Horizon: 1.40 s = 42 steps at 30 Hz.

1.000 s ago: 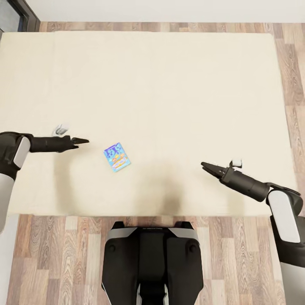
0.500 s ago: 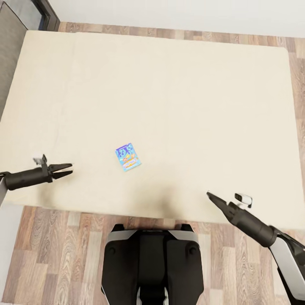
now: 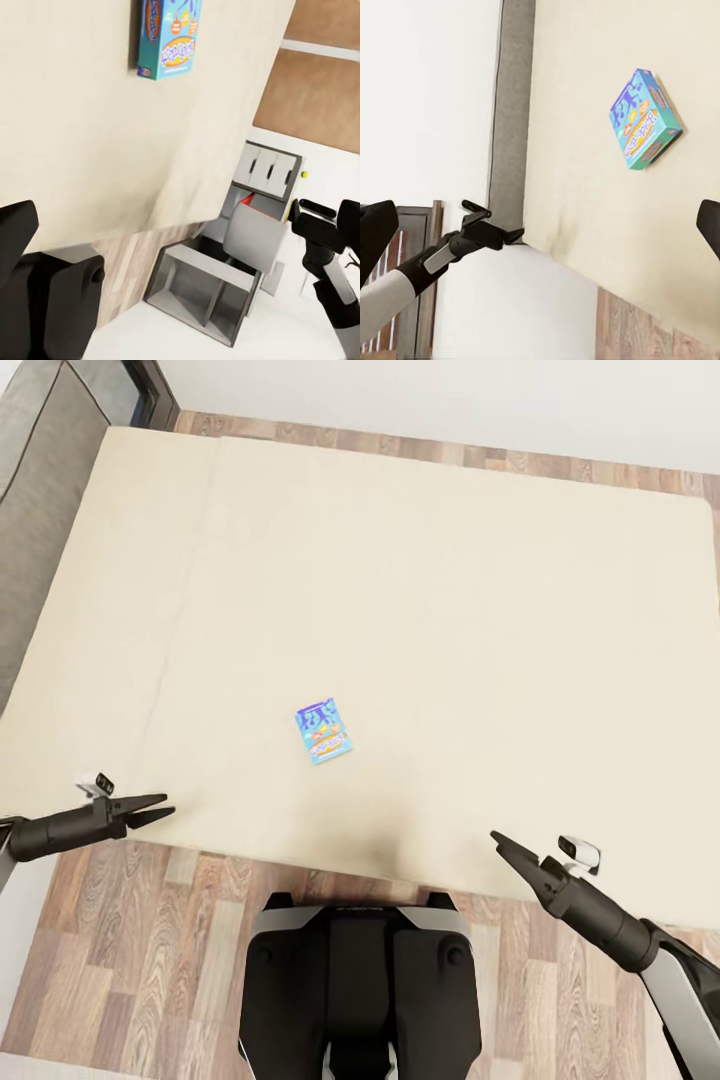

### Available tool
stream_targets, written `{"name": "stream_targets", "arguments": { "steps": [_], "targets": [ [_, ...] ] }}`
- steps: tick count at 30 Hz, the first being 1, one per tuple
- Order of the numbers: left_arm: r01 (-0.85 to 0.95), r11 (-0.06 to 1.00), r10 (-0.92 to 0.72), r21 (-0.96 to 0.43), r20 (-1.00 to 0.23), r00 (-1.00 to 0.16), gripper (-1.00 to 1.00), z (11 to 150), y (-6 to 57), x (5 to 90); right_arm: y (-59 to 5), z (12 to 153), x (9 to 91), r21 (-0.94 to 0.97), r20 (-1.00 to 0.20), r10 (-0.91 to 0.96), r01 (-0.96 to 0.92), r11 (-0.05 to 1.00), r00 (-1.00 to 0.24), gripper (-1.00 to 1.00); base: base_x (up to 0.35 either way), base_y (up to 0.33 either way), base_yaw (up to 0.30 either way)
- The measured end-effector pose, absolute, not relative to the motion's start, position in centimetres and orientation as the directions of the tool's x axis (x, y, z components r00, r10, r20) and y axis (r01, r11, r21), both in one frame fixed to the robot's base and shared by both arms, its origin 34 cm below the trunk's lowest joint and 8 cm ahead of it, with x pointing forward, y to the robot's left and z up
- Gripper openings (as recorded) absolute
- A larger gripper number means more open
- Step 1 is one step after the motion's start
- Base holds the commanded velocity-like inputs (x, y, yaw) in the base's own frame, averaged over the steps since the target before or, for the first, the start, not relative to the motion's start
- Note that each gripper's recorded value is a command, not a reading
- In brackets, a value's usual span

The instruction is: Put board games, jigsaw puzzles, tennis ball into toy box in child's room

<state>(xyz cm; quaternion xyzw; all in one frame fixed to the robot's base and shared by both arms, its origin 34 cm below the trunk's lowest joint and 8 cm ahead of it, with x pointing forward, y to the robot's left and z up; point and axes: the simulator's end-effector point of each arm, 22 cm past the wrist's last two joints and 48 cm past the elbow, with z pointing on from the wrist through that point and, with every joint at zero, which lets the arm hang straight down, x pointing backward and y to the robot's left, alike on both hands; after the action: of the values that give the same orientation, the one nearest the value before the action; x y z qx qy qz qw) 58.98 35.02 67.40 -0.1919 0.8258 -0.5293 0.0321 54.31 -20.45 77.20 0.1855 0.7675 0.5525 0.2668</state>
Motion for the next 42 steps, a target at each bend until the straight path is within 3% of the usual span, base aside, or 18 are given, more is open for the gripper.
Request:
{"name": "stream_targets", "arguments": {
  "steps": [42],
  "targets": [
    [-0.263,0.368,-0.339,-0.892,0.134,-0.931,1.00,67.41,34.58,58.62,-20.95,77.18,54.30,0.944,-0.211,0.581,-0.009,0.330,-0.786,1.00,0.000,0.000,0.013]
  ]
}}
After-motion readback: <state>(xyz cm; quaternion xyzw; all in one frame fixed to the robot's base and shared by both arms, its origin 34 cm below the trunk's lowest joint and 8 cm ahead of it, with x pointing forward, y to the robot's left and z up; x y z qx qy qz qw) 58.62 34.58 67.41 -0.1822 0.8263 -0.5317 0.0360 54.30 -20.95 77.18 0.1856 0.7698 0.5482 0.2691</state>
